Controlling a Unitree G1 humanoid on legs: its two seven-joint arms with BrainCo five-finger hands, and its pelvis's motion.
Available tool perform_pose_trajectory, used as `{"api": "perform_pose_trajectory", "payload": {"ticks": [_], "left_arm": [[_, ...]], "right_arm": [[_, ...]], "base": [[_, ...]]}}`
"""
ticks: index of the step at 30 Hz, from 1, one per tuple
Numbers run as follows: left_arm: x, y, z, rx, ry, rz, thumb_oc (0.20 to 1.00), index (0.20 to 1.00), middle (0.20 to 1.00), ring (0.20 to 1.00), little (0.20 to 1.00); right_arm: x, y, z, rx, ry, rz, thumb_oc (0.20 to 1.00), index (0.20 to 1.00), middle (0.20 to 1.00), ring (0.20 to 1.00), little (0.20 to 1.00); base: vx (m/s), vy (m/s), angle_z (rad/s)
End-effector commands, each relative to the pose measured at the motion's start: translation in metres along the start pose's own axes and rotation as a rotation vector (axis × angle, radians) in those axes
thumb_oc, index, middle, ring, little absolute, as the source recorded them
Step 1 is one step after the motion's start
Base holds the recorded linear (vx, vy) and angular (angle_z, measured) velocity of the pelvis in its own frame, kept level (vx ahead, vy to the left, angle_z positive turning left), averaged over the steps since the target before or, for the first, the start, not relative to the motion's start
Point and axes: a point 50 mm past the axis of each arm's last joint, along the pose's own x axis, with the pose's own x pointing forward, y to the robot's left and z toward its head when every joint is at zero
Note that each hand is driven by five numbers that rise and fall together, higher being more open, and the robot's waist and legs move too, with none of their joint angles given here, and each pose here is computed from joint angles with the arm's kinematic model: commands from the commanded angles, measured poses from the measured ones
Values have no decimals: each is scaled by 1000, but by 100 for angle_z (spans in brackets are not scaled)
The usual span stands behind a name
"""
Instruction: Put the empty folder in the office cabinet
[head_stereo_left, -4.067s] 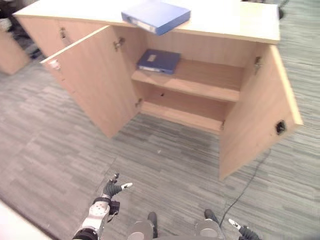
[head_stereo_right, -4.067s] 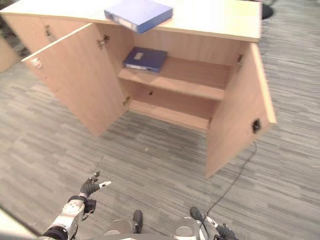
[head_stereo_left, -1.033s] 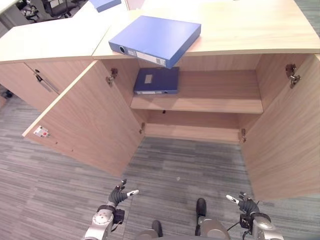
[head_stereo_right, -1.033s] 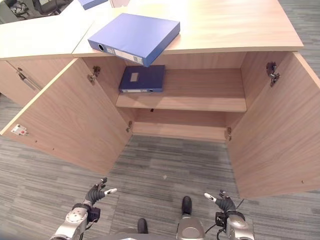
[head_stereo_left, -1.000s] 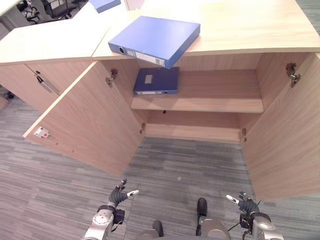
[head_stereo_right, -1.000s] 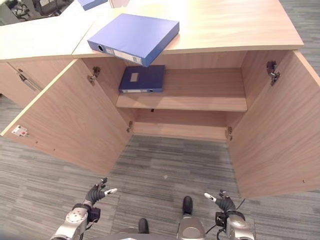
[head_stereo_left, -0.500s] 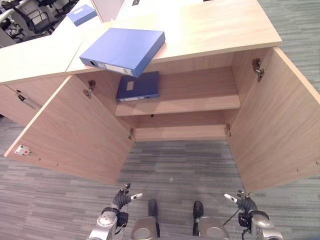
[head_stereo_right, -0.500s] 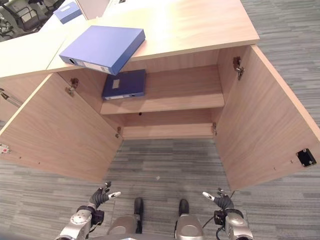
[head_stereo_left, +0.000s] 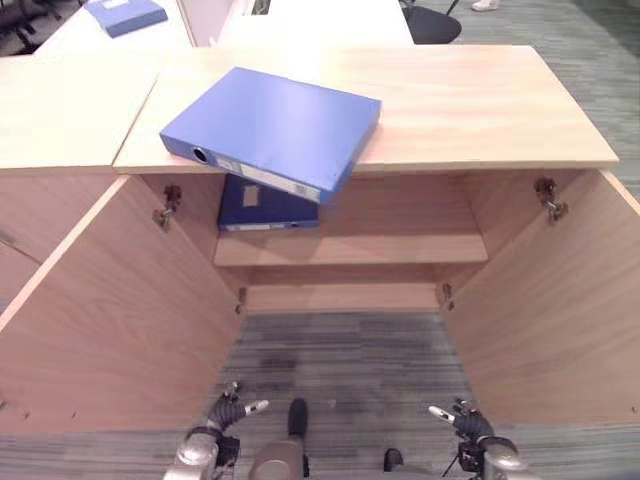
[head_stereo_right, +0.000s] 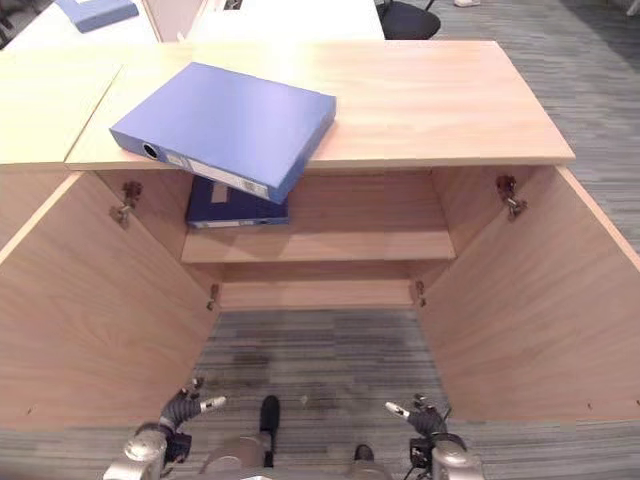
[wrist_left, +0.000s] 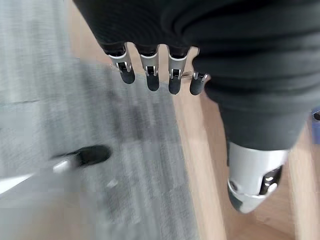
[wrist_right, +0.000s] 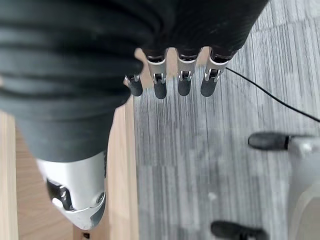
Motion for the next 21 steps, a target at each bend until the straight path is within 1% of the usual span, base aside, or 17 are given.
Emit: {"api": "perform_pose_trajectory", "payload": {"ticks": [1,5,9,10,12,16,21], "left_arm": [[0,18,17,9,-79,48,1000,1000,1000,1000,1000],[1,24,21,14,-87,64,1000,1000,1000,1000,1000],[1,29,18,-1,-73,88,1000,1000,1000,1000,1000],[0,34,6,32,-10,113,1000,1000,1000,1000,1000],[1,28,12,25,-45,91,1000,1000,1000,1000,1000],[-1,22,6,-23,-38,97,1000,1000,1000,1000,1000],[-2,18,0,-26,-22,88,1000,1000,1000,1000,1000]], "right_arm": [[7,-6,41,-43,-127,3,1000,1000,1000,1000,1000],[7,-1,45,-30,-141,14,1000,1000,1000,1000,1000],[8,-1,45,-33,-137,8,1000,1000,1000,1000,1000],[8,-4,40,-63,-112,3,1000,1000,1000,1000,1000],[7,-5,34,-41,-94,-5,1000,1000,1000,1000,1000],[6,-7,30,-43,-85,-10,1000,1000,1000,1000,1000],[5,-10,29,-41,-85,-17,1000,1000,1000,1000,1000]], "base": [[89,220,-5],[94,213,-8],[213,-10,-14],[179,-57,-12],[145,-17,13],[91,-19,18],[50,-35,-7]]}}
